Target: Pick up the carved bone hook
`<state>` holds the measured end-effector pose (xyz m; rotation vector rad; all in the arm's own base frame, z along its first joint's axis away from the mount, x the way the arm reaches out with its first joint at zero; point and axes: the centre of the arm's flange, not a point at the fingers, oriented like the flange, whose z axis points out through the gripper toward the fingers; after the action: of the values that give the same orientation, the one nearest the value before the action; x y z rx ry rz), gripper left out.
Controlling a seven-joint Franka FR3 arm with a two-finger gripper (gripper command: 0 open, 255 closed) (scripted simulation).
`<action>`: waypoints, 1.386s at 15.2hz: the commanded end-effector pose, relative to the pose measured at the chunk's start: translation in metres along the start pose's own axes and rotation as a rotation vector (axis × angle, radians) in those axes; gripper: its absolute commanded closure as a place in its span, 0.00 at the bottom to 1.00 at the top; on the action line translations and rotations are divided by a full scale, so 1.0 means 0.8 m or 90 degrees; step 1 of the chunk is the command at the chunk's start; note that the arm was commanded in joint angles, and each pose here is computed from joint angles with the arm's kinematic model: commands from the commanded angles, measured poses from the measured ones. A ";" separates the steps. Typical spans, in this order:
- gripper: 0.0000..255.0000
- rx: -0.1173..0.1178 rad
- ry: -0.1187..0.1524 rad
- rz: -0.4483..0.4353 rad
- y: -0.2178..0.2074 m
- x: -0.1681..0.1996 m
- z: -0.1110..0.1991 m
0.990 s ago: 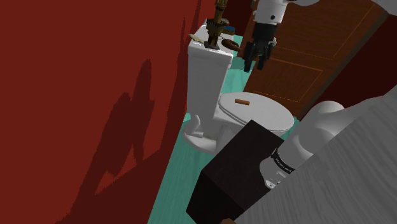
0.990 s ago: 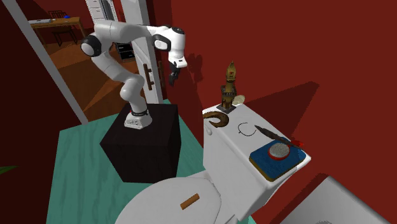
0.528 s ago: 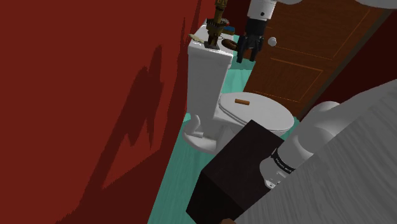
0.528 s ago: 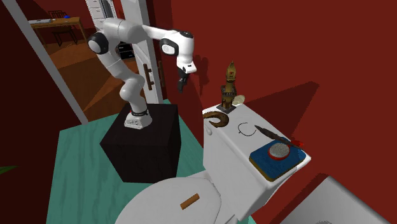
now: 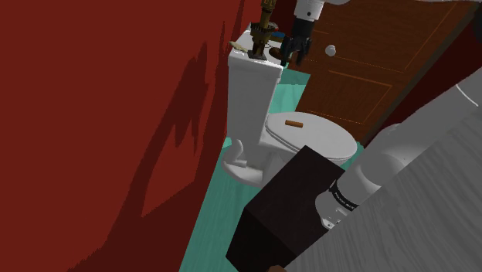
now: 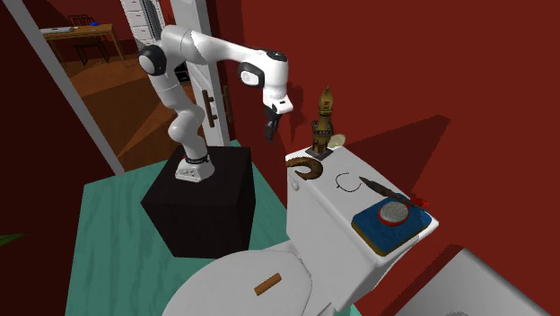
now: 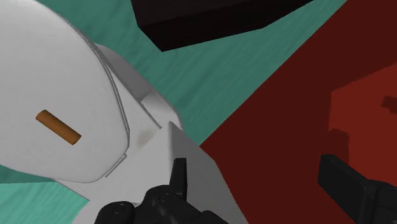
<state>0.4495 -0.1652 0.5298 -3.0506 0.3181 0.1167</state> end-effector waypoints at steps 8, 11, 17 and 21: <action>0.00 -0.004 0.044 0.011 0.080 0.113 -0.015; 0.00 -0.006 0.058 0.014 0.107 0.149 -0.021; 0.00 -0.007 0.069 0.017 0.129 0.178 -0.007; 0.00 -0.007 0.069 0.017 0.130 0.180 0.023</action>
<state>0.5669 -0.2942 0.5003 -3.0698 0.3663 -0.0451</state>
